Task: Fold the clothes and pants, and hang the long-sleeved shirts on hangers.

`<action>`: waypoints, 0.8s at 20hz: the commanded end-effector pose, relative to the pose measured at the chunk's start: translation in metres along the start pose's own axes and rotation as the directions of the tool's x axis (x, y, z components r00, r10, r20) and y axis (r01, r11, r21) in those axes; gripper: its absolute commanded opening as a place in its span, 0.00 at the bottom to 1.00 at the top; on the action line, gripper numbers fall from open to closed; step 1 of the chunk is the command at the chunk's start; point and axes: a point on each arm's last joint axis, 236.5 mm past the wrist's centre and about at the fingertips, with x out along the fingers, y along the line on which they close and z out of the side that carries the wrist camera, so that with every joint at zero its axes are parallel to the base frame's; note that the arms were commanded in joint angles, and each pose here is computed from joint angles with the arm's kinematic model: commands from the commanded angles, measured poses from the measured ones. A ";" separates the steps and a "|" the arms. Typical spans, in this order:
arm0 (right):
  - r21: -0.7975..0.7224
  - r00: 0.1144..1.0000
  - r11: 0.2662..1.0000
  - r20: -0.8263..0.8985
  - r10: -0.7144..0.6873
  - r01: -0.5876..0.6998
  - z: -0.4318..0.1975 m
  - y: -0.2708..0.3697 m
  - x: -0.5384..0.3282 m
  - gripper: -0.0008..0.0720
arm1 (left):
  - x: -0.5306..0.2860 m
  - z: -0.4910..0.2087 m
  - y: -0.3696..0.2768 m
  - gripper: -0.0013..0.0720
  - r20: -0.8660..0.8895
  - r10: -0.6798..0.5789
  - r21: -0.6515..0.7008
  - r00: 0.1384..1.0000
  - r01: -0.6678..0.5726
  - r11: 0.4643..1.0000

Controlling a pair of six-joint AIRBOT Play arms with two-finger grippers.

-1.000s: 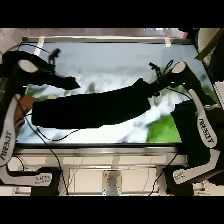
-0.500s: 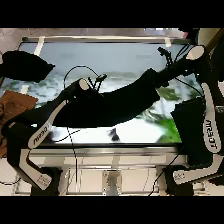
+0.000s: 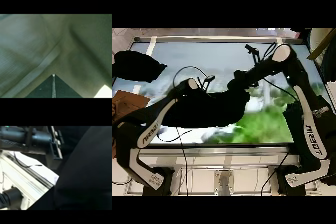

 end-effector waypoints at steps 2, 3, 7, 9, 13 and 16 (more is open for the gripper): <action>-0.015 0.998 0.999 0.039 0.052 -0.052 0.002 0.053 0.057 0.02 | -0.113 -0.004 0.057 0.04 0.077 0.175 -0.020 0.982 -0.174 0.985; -0.014 0.997 0.998 0.038 0.064 -0.063 -0.001 0.064 0.076 0.02 | -0.143 -0.002 0.064 0.04 0.129 0.200 -0.043 0.971 -0.196 0.980; 0.018 0.986 0.988 0.072 0.149 -0.151 -0.007 0.108 0.160 0.02 | -0.258 -0.007 0.089 0.04 0.336 0.323 -0.157 0.885 -0.285 0.945; 0.049 0.964 0.968 0.114 0.240 -0.247 -0.005 0.141 0.195 0.02 | -0.294 -0.014 0.097 0.04 0.391 0.372 -0.202 0.842 -0.316 0.927; -0.030 0.897 0.935 0.272 0.348 -0.353 0.016 0.202 0.224 0.54 | -0.320 -0.036 0.110 0.04 0.388 0.413 -0.261 0.824 -0.332 0.906; -0.079 0.900 0.926 0.215 0.378 -0.370 0.009 0.220 0.214 0.77 | -0.320 -0.037 0.113 0.04 0.383 0.416 -0.270 0.825 -0.331 0.904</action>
